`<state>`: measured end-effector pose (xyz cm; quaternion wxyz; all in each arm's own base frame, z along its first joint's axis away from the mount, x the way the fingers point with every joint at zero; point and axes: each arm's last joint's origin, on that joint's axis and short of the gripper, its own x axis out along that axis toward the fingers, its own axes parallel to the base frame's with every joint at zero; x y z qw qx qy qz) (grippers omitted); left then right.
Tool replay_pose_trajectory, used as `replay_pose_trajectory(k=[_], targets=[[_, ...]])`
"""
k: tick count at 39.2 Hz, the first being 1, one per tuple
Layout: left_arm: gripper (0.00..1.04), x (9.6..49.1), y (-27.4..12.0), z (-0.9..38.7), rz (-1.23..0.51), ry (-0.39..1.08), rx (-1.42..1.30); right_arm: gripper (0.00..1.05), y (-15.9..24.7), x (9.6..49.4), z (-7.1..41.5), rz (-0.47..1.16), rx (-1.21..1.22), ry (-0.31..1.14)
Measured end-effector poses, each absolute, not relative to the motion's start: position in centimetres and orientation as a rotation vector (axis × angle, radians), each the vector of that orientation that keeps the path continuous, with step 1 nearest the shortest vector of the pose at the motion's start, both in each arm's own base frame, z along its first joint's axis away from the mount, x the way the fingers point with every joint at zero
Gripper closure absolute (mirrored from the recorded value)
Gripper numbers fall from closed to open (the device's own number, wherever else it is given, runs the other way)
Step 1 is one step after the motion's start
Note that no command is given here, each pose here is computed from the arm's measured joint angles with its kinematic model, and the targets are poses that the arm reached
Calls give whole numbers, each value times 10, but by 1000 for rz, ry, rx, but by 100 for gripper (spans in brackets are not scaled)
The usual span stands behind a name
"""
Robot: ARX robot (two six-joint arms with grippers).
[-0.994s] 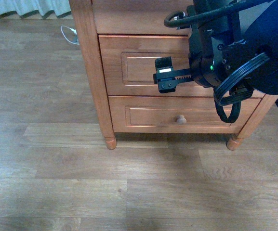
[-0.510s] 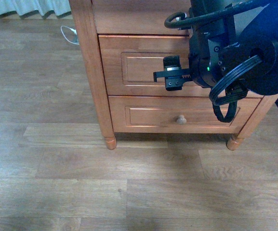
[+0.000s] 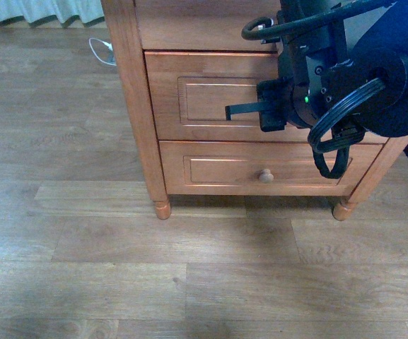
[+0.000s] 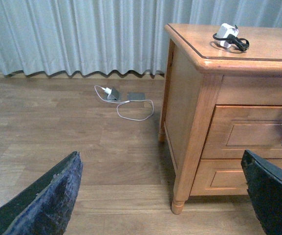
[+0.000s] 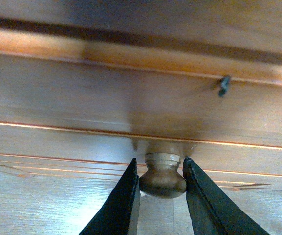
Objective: Put charger into drawer
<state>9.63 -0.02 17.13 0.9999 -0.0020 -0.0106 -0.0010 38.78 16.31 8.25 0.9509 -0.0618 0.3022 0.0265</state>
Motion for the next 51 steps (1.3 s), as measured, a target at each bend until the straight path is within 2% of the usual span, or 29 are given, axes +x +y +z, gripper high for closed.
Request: replay_pose_trajectory(k=[15,31,46,51], targets=[[6,96,0,171,-2,-21,-4,83,159,381,85,92,-121,654],[6,96,0,171,-2,-21,-4,83,144,332,88,165,-132,713],[6,96,0,171,-2,-21,-4,84,112,255,96,276,-103,809],[6,96,0,171,-2,-21,-4,66,107,243,98,260,-70,814]])
